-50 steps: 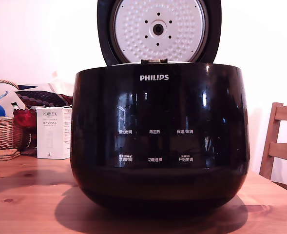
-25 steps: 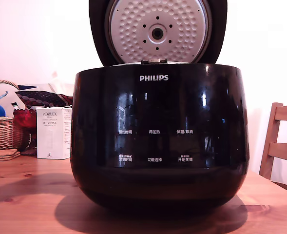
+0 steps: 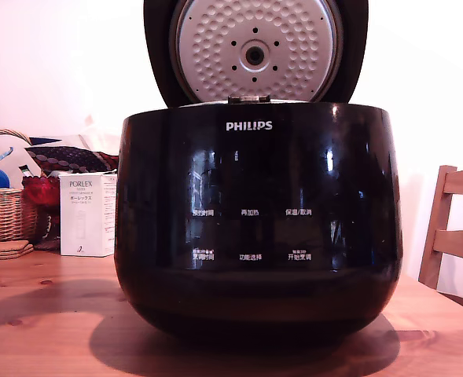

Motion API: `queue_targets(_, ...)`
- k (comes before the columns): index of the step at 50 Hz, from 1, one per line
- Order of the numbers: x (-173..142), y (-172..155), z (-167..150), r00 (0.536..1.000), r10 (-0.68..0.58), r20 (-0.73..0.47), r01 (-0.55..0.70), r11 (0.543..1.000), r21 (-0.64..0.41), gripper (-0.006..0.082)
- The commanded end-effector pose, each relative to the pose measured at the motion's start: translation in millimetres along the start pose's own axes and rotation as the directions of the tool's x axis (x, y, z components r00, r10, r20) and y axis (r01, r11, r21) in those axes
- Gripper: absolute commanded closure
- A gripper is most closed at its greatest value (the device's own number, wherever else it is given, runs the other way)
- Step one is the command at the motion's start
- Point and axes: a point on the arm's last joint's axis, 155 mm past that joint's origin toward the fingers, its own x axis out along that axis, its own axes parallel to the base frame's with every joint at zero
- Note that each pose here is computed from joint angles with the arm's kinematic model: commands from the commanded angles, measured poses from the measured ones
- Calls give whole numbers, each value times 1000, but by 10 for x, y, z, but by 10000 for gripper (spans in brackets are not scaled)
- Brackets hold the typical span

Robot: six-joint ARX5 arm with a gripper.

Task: Close the rice cooker by pressing the lid down with medium force

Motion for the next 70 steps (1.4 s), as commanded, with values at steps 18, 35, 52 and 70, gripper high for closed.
queue_targets(18,148,-236,-444,994,-85,-68,68,974,-216,791)
queue_targets(35,-82,-375,-528,996,-73,-52,58,968,-244,791)
queue_targets(52,68,-398,-730,994,-84,-73,62,962,-264,791)
queue_targets(70,76,-406,-781,993,-84,-86,55,955,-291,791)
